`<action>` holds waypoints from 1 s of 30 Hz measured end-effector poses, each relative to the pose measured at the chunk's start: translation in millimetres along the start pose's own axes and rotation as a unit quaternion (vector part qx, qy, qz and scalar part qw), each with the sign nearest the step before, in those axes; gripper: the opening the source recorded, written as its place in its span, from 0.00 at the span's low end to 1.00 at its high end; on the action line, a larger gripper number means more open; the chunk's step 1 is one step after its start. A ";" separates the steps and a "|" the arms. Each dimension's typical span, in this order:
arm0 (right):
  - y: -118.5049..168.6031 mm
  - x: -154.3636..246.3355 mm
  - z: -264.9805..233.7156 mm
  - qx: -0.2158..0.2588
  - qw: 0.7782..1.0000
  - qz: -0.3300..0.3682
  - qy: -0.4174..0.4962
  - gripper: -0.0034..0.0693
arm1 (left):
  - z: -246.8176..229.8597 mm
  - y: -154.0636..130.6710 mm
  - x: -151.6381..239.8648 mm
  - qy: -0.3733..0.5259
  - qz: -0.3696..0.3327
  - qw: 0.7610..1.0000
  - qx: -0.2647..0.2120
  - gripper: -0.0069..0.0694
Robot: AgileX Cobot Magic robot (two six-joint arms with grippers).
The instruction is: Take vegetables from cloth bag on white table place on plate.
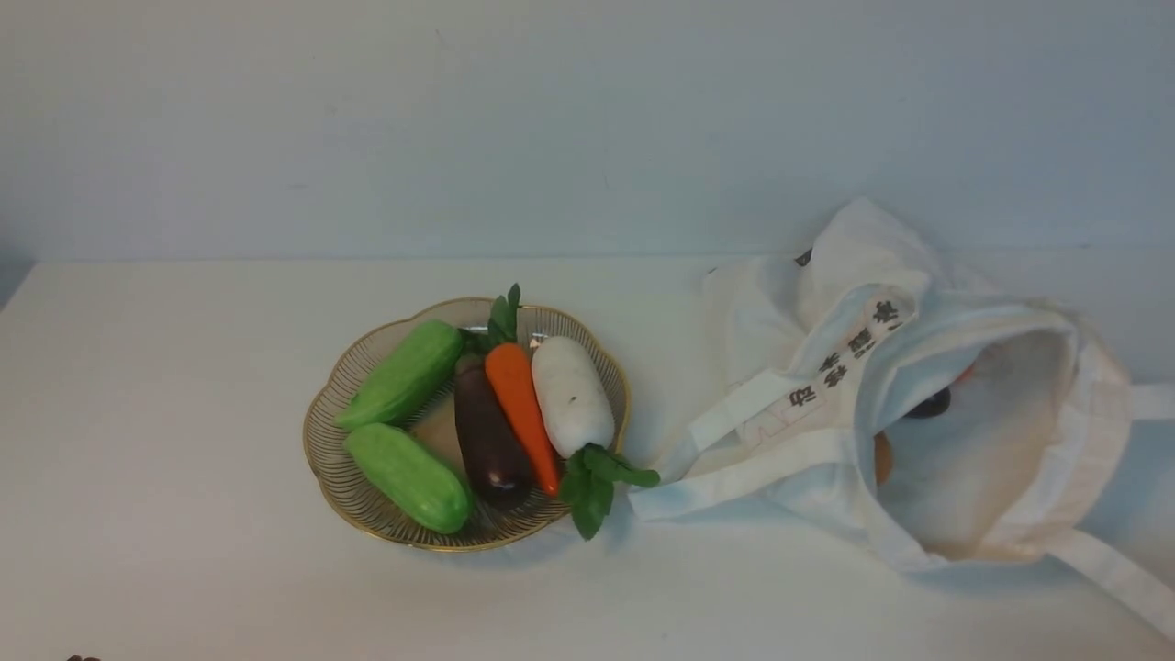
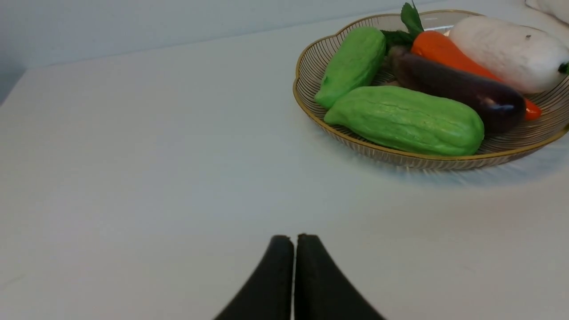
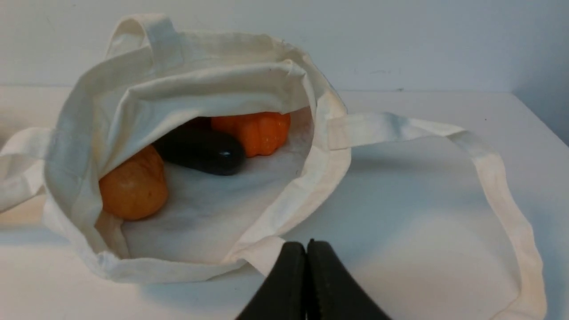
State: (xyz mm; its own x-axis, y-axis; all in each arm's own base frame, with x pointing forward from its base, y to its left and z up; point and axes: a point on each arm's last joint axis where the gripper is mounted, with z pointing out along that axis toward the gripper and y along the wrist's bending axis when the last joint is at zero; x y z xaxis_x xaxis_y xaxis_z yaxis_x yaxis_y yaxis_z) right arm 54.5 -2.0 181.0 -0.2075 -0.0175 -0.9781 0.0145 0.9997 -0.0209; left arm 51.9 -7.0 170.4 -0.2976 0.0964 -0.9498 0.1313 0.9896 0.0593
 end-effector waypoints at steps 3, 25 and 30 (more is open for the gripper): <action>1.0 0.0 0.0 -0.009 1.000 -0.002 0.000 0.03 | 0.0 0.0 0.0 0.000 0.000 1.000 0.000 0.08; 1.1 0.0 0.0 -0.010 1.000 -0.002 0.000 0.03 | 0.0 0.0 0.0 0.000 0.000 1.000 0.000 0.08; 1.1 0.0 0.0 -0.010 1.000 -0.002 0.000 0.03 | 0.0 0.0 0.0 0.000 0.000 1.000 0.000 0.08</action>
State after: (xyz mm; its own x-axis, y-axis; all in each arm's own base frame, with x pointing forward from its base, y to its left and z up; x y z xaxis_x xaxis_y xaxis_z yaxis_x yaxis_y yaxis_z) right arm 54.5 -0.9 181.0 -0.2071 -0.0216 -0.9781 -0.0053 0.9998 -0.0209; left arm 51.9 -7.0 170.4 -0.2976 0.0964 -0.9498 0.1313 0.9896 0.0593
